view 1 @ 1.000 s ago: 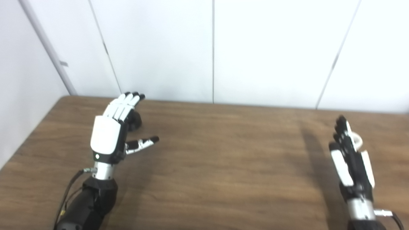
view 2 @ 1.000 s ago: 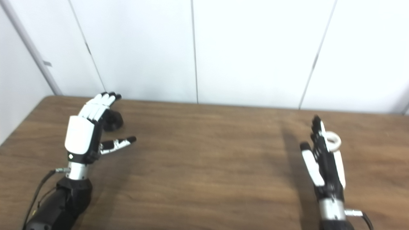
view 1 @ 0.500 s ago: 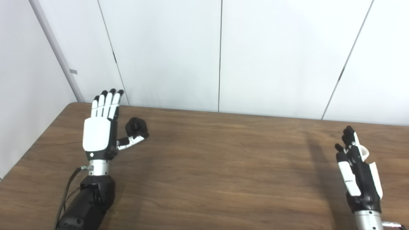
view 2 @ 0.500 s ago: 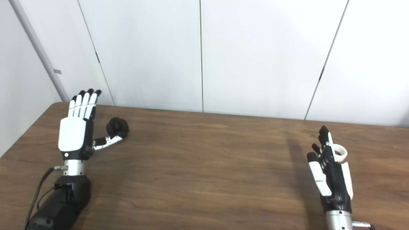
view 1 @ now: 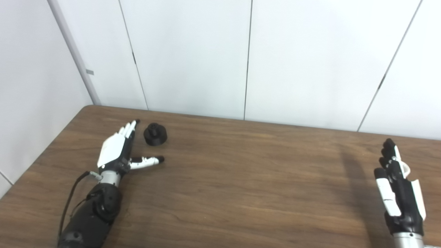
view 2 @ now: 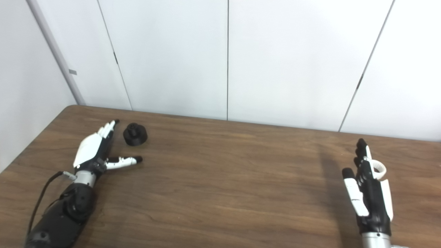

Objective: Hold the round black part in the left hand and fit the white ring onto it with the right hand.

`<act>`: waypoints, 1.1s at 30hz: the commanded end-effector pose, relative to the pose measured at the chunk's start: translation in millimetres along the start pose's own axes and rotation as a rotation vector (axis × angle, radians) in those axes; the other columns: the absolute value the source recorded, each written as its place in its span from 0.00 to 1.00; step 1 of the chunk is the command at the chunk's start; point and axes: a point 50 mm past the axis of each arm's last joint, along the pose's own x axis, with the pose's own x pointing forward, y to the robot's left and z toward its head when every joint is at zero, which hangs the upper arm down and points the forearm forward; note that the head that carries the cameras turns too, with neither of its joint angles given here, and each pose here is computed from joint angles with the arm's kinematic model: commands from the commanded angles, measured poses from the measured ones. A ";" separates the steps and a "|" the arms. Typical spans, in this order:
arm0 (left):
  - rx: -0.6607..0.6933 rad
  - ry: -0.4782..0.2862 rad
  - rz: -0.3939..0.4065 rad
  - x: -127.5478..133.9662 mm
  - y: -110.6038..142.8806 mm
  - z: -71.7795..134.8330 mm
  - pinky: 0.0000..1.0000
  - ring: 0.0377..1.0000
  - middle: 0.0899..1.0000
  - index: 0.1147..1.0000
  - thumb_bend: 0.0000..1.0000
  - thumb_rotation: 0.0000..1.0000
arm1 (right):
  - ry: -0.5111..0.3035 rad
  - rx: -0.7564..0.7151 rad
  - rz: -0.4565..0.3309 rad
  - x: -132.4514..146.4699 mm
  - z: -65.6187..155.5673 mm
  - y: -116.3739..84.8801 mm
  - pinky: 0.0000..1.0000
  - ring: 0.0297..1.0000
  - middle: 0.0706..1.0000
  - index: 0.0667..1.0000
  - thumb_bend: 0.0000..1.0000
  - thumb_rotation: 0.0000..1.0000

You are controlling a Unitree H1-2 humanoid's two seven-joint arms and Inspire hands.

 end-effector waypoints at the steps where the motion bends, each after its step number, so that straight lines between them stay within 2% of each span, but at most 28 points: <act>1: 0.009 -0.033 0.007 17.7 40.5 2.7 1.00 1.00 1.00 1.00 1.00 0.47 | 0.154 -0.004 -0.003 -42.0 -36.1 -0.8 1.00 1.00 1.00 0.99 0.44 0.85; 6: 0.004 -0.058 -0.091 23.2 57.9 -8.3 1.00 1.00 1.00 0.99 1.00 0.43 | 0.146 -0.005 -0.003 -41.2 -35.7 -1.6 0.98 1.00 1.00 0.98 0.41 0.84; 11: -0.012 -0.060 -0.117 26.6 68.8 -10.1 0.98 1.00 1.00 0.98 1.00 0.41 | 0.144 0.021 -0.004 -40.4 -36.8 -2.8 0.97 1.00 1.00 0.99 0.44 0.83; 15: -0.053 -0.048 -0.120 29.3 72.3 -11.0 0.97 1.00 1.00 0.99 1.00 0.39 | 0.138 0.026 -0.006 -39.7 -35.7 -3.5 0.96 1.00 1.00 0.99 0.41 0.83; 18: -0.077 -0.040 -0.109 31.9 74.1 -11.7 0.95 0.99 1.00 0.98 1.00 0.38 | 0.137 0.022 -0.012 -40.1 -34.7 -3.6 0.99 1.00 1.00 0.98 0.40 0.82; 27: 0.074 -0.047 -0.095 50.3 79.0 -2.3 0.98 1.00 1.00 0.87 1.00 0.42 | 0.140 0.019 -0.008 -42.9 -30.7 -4.9 1.00 1.00 1.00 0.98 0.39 0.81; 33: 0.134 -0.044 -0.077 58.6 73.2 6.3 1.00 1.00 0.98 0.79 1.00 0.40 | 0.130 0.014 -0.007 -45.1 -28.2 -7.2 0.99 1.00 1.00 0.98 0.40 0.82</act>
